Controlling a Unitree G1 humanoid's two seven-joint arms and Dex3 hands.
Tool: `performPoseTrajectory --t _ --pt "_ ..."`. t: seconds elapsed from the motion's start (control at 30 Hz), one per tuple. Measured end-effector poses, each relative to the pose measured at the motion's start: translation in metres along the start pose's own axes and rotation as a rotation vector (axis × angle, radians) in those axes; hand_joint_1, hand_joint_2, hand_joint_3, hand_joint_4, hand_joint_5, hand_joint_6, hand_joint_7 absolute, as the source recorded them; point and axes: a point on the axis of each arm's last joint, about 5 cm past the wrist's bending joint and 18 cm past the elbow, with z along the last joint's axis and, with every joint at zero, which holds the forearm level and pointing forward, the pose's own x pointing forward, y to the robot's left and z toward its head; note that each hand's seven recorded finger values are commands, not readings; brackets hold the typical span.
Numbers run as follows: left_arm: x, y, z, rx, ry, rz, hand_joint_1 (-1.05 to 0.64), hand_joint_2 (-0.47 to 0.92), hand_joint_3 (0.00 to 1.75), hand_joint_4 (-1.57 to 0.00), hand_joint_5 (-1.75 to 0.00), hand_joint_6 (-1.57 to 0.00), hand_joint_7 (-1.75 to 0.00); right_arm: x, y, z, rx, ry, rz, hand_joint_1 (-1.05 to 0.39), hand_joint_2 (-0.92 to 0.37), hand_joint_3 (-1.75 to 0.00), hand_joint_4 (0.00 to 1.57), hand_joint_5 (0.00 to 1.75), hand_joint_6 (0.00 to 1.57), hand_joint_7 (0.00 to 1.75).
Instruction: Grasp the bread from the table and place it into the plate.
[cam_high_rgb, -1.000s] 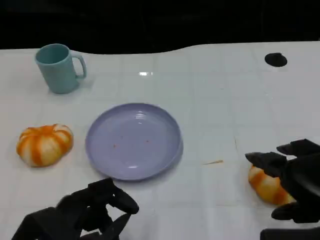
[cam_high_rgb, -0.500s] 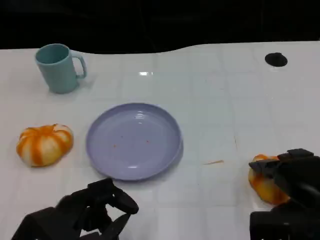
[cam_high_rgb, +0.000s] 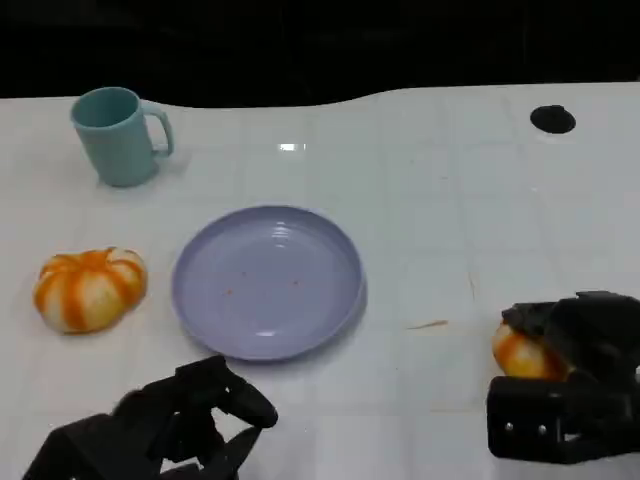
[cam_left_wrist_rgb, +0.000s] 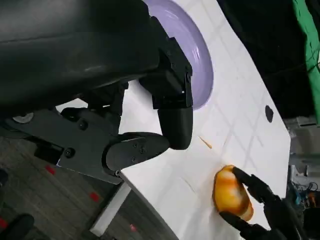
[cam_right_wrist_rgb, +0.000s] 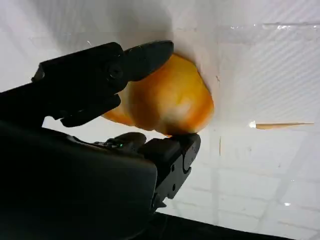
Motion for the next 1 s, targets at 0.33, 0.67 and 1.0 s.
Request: performPoseTrajectory --t 0.33,0.67,1.0 --pt "-0.001 -0.001 0.003 0.008 -0.011 -0.001 -0.27 0.79 0.67 -0.67 -1.75 -0.64 -1.28 0.016 -0.0015 0.003 0.099 0.014 -0.065 -0.2 -0.92 -0.03 0.9 1.16 1.24 0.08" --pt "-0.001 -0.001 0.005 0.006 -0.001 -0.001 -0.26 0.79 0.68 -0.68 -1.75 -0.64 -1.29 0.022 0.0092 0.0 0.116 -0.05 -0.209 -0.18 -0.74 -0.51 0.84 1.75 0.83 1.3" --pt "-0.001 -0.002 0.006 0.002 0.002 -0.003 -0.24 0.77 0.7 -0.67 -1.75 -0.62 -1.3 0.022 0.011 0.003 0.155 -0.135 -0.361 -0.16 -0.45 -0.99 0.9 1.75 0.77 1.51"
